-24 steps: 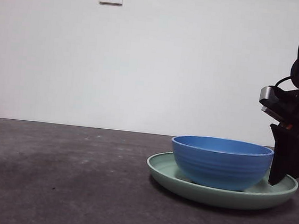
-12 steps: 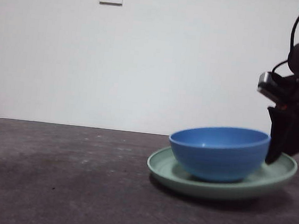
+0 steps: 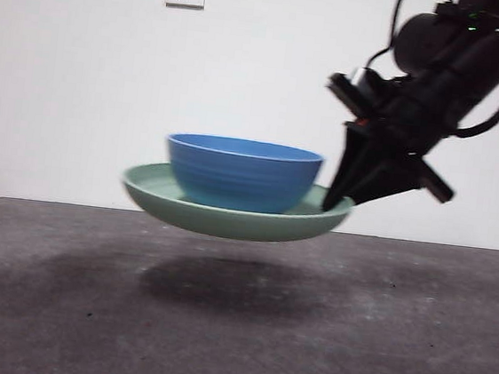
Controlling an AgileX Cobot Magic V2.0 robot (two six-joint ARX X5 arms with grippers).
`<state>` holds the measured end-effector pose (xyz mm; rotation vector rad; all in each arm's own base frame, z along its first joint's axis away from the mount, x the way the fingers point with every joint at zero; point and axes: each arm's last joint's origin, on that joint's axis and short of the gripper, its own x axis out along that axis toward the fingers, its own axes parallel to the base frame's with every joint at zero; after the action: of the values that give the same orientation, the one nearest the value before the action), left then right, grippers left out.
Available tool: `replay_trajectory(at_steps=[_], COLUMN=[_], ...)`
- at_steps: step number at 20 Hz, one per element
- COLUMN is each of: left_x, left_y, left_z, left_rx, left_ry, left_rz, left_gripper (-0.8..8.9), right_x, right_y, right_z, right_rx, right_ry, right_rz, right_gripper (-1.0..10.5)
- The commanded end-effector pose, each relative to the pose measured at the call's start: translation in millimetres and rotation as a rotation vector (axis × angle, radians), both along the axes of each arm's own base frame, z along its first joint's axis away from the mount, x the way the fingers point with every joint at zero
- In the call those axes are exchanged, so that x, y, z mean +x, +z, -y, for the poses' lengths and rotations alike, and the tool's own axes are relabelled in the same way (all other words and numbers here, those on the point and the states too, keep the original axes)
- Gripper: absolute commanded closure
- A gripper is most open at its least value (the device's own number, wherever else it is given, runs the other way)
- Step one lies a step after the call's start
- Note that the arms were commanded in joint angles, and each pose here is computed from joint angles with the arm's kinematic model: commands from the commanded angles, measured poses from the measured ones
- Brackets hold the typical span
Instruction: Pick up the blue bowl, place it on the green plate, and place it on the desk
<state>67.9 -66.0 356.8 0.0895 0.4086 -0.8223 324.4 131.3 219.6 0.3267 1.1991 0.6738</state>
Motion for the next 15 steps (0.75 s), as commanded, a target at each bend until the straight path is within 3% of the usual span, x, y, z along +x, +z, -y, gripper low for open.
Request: replay_trajectory(at_steps=[1,5,15], left_x=[0.1,0.1,0.1], left_y=[3.6,3.6,3.6], left_z=[0.6,0.6,0.6], left_rx=[-0.011,-0.011,-0.011], left_ry=[0.0,0.0,0.0], left_rz=[0.013,0.013,0.013], left_gripper=[1.91,1.91,1.91], right_x=[6.0,8.9,15.0], right_y=[-9.6,-32.3,-56.7], right_z=[-15.7,-27.1,-29.5], right_rx=[0.021,-0.035,-0.06], right_ry=[-0.021,-0.023,-0.04], right_rz=[-0.045,-0.088,-0.144], right_gripper=[9.3,9.3,9.3])
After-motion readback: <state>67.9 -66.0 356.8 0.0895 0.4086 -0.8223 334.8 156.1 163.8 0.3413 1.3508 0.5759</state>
